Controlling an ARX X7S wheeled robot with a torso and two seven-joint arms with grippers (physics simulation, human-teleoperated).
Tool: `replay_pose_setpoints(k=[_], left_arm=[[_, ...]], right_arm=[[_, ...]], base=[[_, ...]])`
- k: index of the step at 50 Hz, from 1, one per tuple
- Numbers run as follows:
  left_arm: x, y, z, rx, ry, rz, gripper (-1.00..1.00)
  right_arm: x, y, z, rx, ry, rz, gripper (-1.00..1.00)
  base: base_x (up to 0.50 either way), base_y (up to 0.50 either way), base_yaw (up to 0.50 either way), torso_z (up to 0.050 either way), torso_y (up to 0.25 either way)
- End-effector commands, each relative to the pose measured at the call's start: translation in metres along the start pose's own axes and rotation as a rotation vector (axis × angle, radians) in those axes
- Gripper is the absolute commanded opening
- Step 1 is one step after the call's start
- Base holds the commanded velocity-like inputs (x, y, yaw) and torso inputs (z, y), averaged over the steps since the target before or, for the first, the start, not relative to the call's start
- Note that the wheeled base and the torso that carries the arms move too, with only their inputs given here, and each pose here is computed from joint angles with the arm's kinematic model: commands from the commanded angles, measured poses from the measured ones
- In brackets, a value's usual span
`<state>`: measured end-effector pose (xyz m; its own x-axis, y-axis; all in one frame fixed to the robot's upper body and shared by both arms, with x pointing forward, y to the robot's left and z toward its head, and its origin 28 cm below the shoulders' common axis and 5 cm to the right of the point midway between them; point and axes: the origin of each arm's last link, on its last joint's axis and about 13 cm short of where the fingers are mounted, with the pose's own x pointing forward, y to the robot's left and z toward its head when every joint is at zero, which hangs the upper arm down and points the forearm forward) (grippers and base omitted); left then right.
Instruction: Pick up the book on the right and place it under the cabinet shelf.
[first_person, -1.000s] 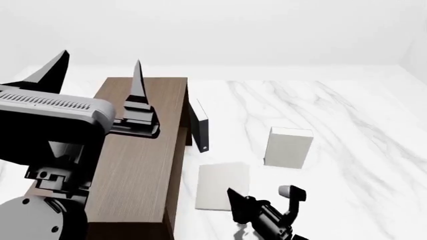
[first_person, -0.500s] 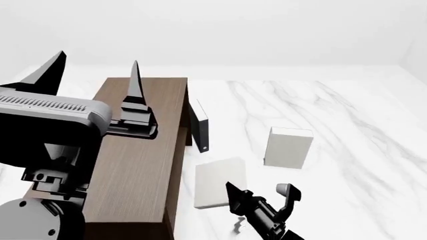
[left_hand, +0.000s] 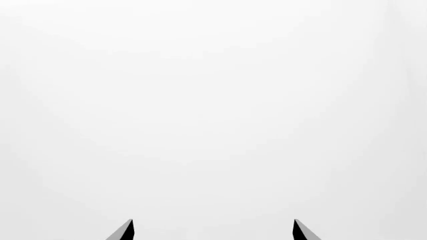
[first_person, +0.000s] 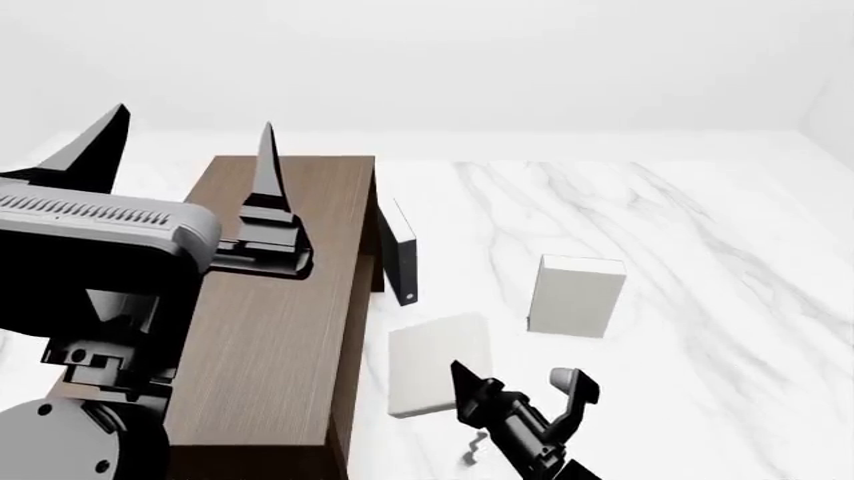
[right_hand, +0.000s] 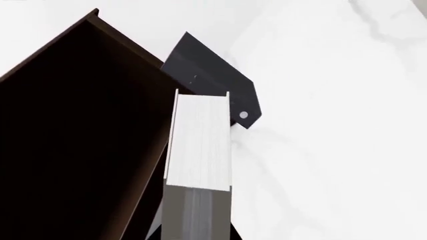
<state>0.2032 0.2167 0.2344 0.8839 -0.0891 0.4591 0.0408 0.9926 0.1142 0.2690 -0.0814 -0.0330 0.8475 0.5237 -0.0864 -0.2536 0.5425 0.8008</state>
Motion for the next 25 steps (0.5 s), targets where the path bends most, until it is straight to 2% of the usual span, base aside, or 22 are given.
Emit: replay_pose_setpoints(k=[1,10,11,19,25], left_arm=[[0.000,0.000,-0.001,-0.001,0.000,0.000,1.00],[0.000,0.001,0.001,-0.003,-0.004,0.000,1.00],[0.000,0.001,0.001,-0.004,-0.004,0.000,1.00],[0.000,0.000,0.000,-0.008,-0.006,-0.003,1.00],[0.000,0.001,-0.001,-0.010,-0.006,-0.004,1.00]], right_arm=[[-0.004,-0.002,-0.030,0.144,0.114,0.001,-1.00],[-0.001,-0.014,-0.039,0.100,0.172,-0.098,-1.00],[-0.002,-0.015,-0.039,0.088,0.176,-0.111,1.00],[-0.007,-0.019,-0.035,0.040,0.168,-0.169,1.00],[-0.013,-0.018,-0.033,-0.049,0.166,-0.208,1.00]], base=[[0.01,0.00,0.01,0.000,0.000],[0.01,0.00,0.01,-0.005,0.000],[0.01,0.00,0.01,0.000,0.000],[0.00,0.00,0.00,-0.007,0.000],[0.00,0.00,0.00,-0.003,0.000]])
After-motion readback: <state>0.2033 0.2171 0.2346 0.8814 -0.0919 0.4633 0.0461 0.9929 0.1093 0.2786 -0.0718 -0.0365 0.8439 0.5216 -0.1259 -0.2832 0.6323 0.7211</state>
